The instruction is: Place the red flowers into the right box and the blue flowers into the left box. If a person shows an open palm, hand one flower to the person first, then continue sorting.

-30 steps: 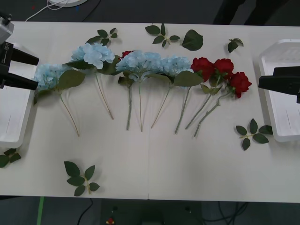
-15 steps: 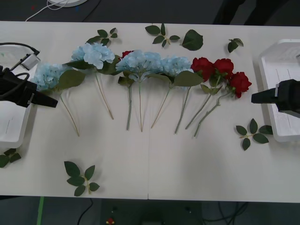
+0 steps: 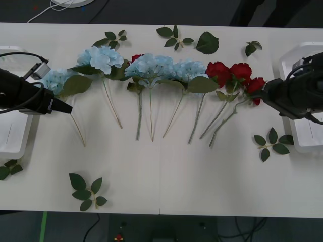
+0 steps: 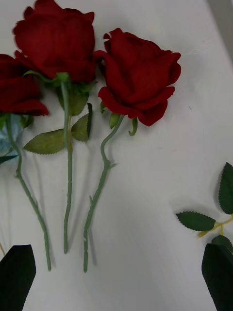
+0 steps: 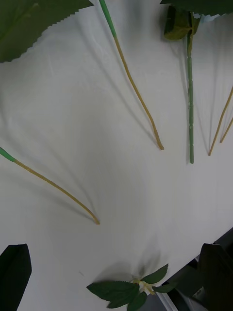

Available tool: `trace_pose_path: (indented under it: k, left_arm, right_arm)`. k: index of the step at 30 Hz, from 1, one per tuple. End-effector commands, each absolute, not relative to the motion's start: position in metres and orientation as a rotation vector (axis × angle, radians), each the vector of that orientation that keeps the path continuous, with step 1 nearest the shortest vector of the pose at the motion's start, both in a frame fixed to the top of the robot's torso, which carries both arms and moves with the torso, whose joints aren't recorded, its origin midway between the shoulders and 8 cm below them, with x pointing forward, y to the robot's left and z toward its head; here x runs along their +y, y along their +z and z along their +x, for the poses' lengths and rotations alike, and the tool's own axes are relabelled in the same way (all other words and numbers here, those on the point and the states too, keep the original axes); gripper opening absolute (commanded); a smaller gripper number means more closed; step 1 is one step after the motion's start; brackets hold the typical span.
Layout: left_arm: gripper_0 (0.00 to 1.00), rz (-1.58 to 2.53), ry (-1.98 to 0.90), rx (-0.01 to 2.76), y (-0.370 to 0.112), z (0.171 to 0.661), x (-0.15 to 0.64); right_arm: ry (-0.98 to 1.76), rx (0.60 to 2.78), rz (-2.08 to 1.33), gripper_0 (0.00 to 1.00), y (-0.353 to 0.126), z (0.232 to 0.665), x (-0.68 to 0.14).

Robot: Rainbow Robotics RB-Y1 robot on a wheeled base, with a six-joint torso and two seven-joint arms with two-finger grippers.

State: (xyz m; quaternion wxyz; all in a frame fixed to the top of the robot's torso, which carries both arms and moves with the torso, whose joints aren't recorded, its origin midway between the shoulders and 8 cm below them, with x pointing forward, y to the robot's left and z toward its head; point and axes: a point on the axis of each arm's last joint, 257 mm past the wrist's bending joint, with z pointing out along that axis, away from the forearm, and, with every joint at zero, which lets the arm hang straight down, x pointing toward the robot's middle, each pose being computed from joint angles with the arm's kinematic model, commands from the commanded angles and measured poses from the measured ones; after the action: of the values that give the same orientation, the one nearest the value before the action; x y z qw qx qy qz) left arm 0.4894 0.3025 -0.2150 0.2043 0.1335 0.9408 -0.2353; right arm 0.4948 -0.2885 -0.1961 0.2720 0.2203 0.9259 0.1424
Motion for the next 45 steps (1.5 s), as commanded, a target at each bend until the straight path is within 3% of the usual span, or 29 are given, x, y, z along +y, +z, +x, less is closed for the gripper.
trace_pose_path:
  k: [1, 16, 45]
  left_arm:
    - [1.0, 0.197, -0.573, 2.619, -0.198, 0.51, 0.323]
    - [1.0, -0.334, -0.488, 2.675, -0.235, 0.573, 0.308]
    - [1.0, -0.424, -0.353, 2.692, -0.291, 0.577, 0.317]
  right_arm:
    - [0.369, 2.443, 0.661, 1.0, -0.194, 0.53, -0.278]
    - [0.166, 2.43, 0.733, 1.0, -0.243, 0.586, -0.31]
    - [0.137, 2.447, 0.643, 1.0, -0.287, 0.613, -0.253]
